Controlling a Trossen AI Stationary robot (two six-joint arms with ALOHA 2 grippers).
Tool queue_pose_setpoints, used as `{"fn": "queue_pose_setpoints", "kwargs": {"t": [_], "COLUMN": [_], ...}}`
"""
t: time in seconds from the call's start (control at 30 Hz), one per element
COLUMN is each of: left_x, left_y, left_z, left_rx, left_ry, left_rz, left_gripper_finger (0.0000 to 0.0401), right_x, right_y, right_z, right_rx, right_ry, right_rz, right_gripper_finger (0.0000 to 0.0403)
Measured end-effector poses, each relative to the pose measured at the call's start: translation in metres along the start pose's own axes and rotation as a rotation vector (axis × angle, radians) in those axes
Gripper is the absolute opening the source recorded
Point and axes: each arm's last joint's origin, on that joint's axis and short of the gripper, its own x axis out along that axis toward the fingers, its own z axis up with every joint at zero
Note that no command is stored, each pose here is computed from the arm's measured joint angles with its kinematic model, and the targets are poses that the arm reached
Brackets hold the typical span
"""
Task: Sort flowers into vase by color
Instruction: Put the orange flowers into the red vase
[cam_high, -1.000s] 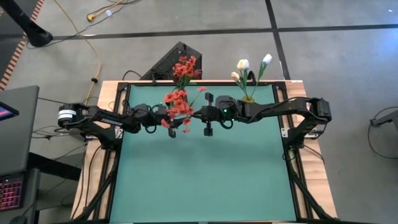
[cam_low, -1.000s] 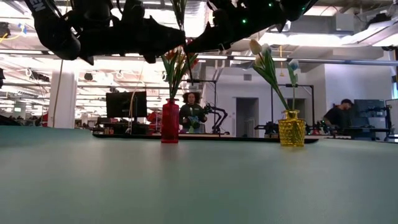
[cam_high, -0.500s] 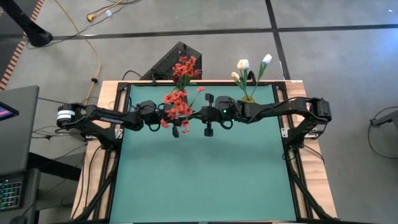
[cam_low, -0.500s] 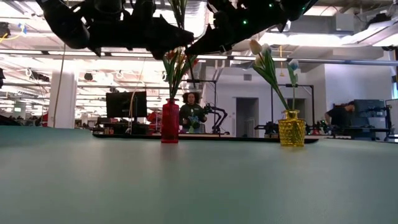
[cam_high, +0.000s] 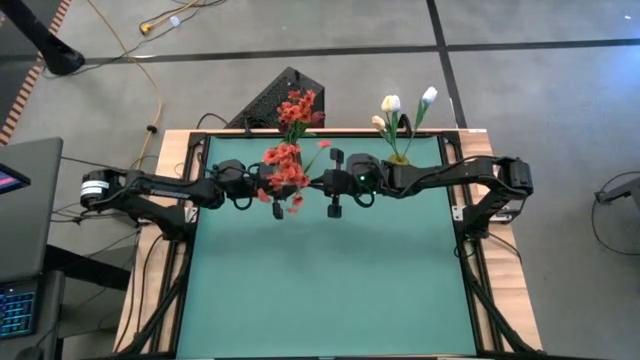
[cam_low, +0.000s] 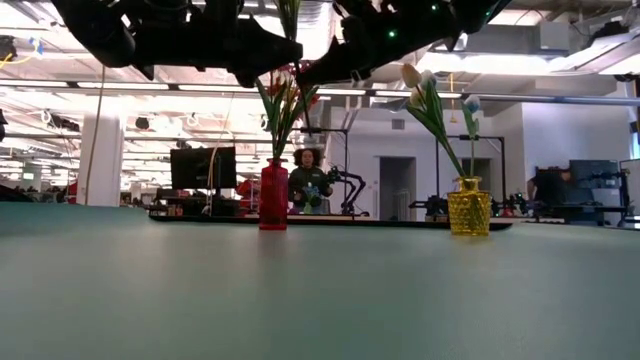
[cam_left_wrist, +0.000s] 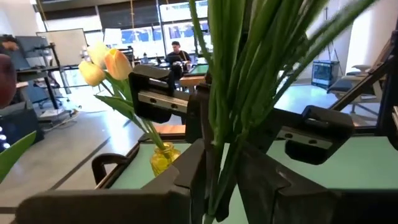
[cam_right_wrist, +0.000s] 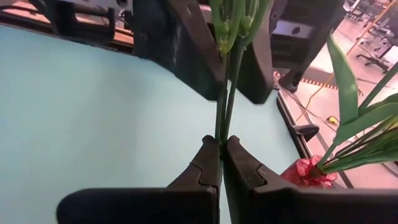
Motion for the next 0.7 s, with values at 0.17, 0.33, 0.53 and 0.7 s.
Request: {"fn": "queue_pose_setpoints", "kwargs": {"t": [0.17,0.33,0.53,0.7], "left_x": [0.000,0.000,-0.003,-0.022], "left_y": [0.000,0.001,0.002,0.006], "left_z": [0.000,0.000,0.002,0.020], "left_rx": [0.011,0.031,0.066,0.111], "left_ry": [0.001,0.003,0.033,0.058], "left_rz": [0.012,0.026,0.075,0.148], "left_gripper_finger": [0.0021,0.0003,0.0001,0.0001], "right_x": [0.000,0.000,0.000,0.000], "right_y": [0.000,0.000,-0.001,-0.008], "right_z": [0.002,0.002,0.004,-0.003], "right_rx": [0.000,0.002,-0.010,-0.040], "right_ry": [-0.016,-0.019,-0.036,0.008], "right_rz": [-0.005,-0.006,-0.012,-0.021], "right_gripper_finger": [0.0051,0.0087,0.0154,0.0204]}}
